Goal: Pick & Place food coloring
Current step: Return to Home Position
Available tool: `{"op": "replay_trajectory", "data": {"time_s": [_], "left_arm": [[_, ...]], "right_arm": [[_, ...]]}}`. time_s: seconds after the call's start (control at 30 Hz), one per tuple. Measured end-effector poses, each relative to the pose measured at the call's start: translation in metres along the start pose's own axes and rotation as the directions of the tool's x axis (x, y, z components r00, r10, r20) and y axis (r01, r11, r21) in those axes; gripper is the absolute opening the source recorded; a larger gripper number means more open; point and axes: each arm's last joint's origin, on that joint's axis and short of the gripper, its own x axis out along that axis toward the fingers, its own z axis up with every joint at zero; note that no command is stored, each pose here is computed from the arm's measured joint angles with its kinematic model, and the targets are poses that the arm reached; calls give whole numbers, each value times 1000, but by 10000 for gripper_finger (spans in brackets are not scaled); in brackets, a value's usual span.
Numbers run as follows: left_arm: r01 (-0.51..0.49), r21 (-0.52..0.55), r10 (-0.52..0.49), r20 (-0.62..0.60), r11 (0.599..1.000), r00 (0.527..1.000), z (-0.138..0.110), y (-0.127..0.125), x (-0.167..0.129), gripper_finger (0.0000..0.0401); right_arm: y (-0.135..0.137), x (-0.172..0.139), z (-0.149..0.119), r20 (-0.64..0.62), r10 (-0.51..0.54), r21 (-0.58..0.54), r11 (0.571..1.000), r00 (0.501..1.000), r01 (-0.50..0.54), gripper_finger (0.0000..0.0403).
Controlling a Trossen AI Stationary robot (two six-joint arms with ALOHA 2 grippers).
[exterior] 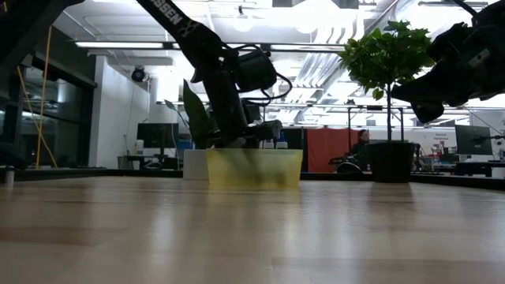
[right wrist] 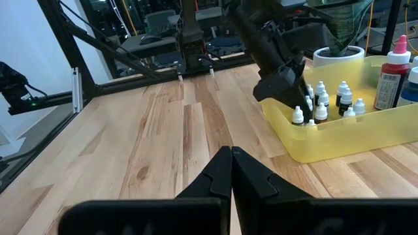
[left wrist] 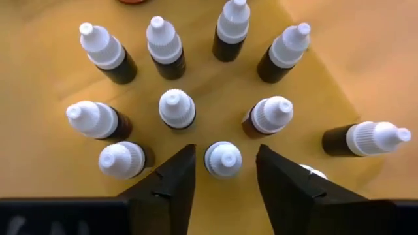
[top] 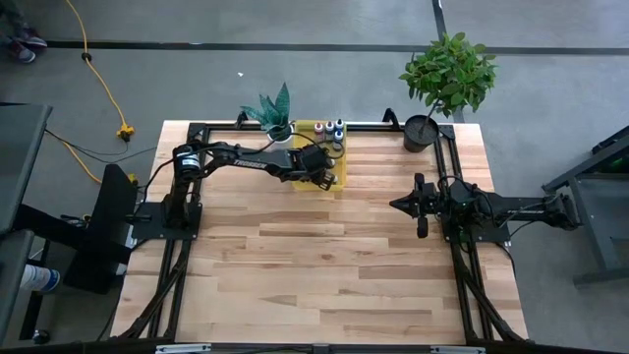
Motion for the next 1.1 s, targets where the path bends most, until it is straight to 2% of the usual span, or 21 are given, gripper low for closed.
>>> {"op": "replay_trajectory", "data": {"time_s": [0.27,0.57,0.83,1.0,1.1], "left_arm": [[6,42,-7,24,999,1000,7,-1,-9,179],[19,110,-29,99,994,995,35,-10,-36,179],[64,167,-99,214,984,972,65,-22,-80,179],[101,262,-176,285,960,942,74,-35,-116,179],[116,332,-222,301,936,927,70,-44,-135,179]], "right_arm": [[0,0,0,0,0,0,1000,1000,0,0],[0,0,0,0,0,0,1000,1000,0,0],[0,0,0,0,0,0,1000,1000,0,0],[0,0,0,0,0,0,1000,1000,0,0],[0,0,0,0,0,0,1000,1000,0,0]]}}
